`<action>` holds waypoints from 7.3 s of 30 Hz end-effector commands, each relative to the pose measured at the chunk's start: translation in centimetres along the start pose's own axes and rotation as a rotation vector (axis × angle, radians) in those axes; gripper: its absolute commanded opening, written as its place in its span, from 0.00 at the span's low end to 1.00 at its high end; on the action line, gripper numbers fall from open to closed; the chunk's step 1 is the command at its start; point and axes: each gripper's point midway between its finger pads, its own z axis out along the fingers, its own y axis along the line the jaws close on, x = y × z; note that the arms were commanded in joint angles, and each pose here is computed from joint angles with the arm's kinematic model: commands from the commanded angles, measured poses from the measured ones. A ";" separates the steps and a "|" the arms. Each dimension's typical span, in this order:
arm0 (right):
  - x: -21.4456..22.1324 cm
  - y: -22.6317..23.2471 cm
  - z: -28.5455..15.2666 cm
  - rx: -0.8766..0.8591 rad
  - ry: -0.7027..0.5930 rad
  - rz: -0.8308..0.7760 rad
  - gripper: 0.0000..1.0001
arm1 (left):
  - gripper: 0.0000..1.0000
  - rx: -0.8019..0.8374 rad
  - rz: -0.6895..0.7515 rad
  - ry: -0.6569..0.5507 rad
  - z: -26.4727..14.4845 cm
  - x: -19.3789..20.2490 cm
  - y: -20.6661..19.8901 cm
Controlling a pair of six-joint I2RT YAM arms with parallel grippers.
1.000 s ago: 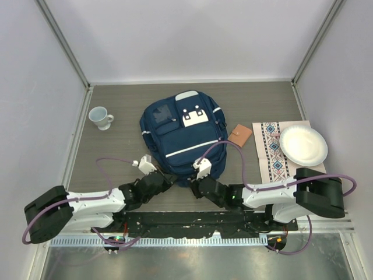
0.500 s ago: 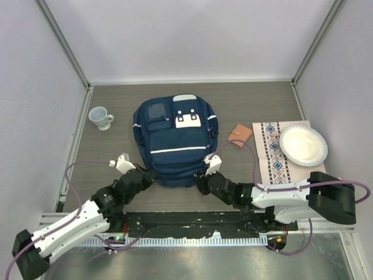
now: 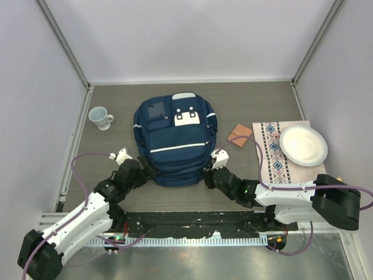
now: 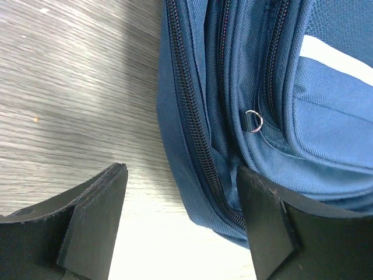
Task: Pack the student bag
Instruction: Zip the student bag at the center of the board.
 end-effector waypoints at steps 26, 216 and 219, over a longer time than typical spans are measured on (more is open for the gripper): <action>0.3 2.1 1.3 -0.071 0.018 -0.029 0.01 | 0.89 0.469 -0.379 -0.002 -3.8 3.7 -10.8; -2.6 -12.9 5.1 0.224 0.054 0.327 0.06 | 0.00 0.046 -0.084 -0.320 -4.4 -0.1 -4.5; -2.8 -13.3 4.7 0.237 0.034 0.333 0.26 | 0.00 0.076 -0.076 -0.320 -4.7 -0.4 -5.1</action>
